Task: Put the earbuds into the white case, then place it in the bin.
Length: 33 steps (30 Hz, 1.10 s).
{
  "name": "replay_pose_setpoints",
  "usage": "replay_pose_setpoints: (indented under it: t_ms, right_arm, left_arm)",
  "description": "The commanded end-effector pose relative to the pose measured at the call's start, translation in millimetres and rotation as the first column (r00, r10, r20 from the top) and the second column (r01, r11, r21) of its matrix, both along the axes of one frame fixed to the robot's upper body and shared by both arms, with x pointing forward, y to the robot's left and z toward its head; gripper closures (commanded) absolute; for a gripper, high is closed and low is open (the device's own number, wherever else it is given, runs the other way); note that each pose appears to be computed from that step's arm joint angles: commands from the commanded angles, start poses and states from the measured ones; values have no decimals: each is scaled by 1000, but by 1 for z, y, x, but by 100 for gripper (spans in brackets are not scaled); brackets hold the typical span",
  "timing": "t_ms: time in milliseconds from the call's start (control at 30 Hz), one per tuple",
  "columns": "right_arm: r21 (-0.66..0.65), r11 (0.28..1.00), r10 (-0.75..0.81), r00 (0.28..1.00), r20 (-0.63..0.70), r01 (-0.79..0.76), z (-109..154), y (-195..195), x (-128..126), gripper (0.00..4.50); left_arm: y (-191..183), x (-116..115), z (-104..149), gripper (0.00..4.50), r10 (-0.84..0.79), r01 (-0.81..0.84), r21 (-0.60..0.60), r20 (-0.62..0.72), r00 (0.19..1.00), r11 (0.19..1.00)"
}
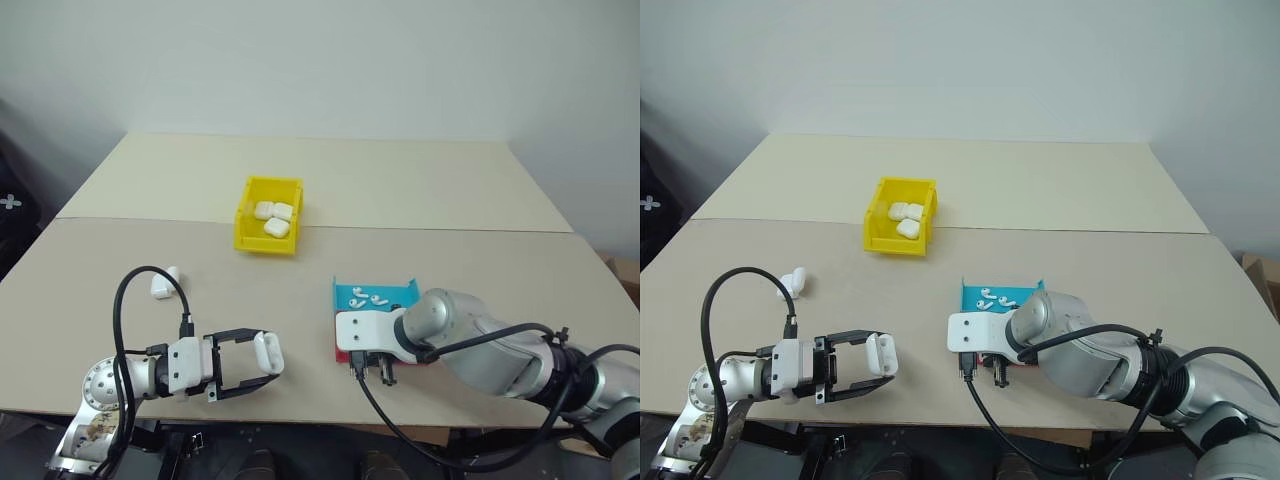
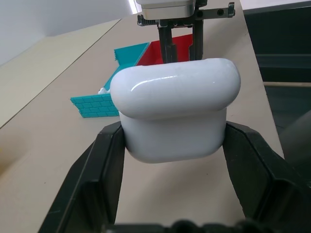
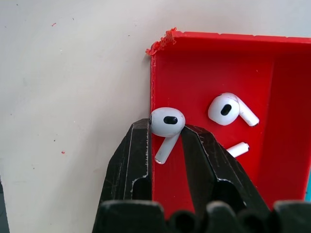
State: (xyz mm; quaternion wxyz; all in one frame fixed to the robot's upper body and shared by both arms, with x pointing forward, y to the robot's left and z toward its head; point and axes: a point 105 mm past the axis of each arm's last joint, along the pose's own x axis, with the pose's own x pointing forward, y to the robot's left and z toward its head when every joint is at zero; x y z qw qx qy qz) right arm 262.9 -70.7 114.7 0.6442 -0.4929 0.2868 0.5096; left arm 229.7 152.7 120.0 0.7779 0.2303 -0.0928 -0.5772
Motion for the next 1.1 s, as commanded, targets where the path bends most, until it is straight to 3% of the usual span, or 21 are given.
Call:
replay_pose_setpoints:
  t_ms: [33, 100, 200, 600, 667, 833, 967, 1100]
  right_arm:
    - [6, 999, 42, 998, 46, -42, 10, 4, -1, 339]
    - [5, 999, 48, 998, 45, -48, 10, 4, -2, 339]
    - [11, 999, 42, 998, 50, -42, 11, 4, -1, 383]
    - [25, 998, 50, 996, 68, -52, 21, 1, -4, 383]
    - [62, 998, 27, 996, 89, -32, 35, -1, -3, 383]
    - [274, 958, -133, 973, 186, 79, 97, -20, 8, 383]
    - [537, 834, -291, 927, 236, 125, 153, -40, 17, 383]
    - [741, 671, -313, 900, 302, -16, 194, -45, 6, 383]
  left_arm:
    - [-4, -4, 8, 173, -22, 22, 3, 48, 999, 1000]
    - [-5, -4, 8, 173, -23, 23, 2, 48, 999, 1000]
    - [-5, -3, 8, 173, -17, 17, 1, 50, 999, 1000]
    - [-7, -2, 12, 173, -22, 23, -23, 56, 998, 999]
    - [-9, -1, 16, 173, -21, 24, -47, 58, 998, 999]
    - [-24, 2, 46, 173, -52, 64, -169, 75, 996, 984]
    - [-41, 5, 70, 173, -115, 138, -251, 101, 988, 958]
    - [-62, 12, 95, 173, -163, 191, -328, 112, 980, 925]
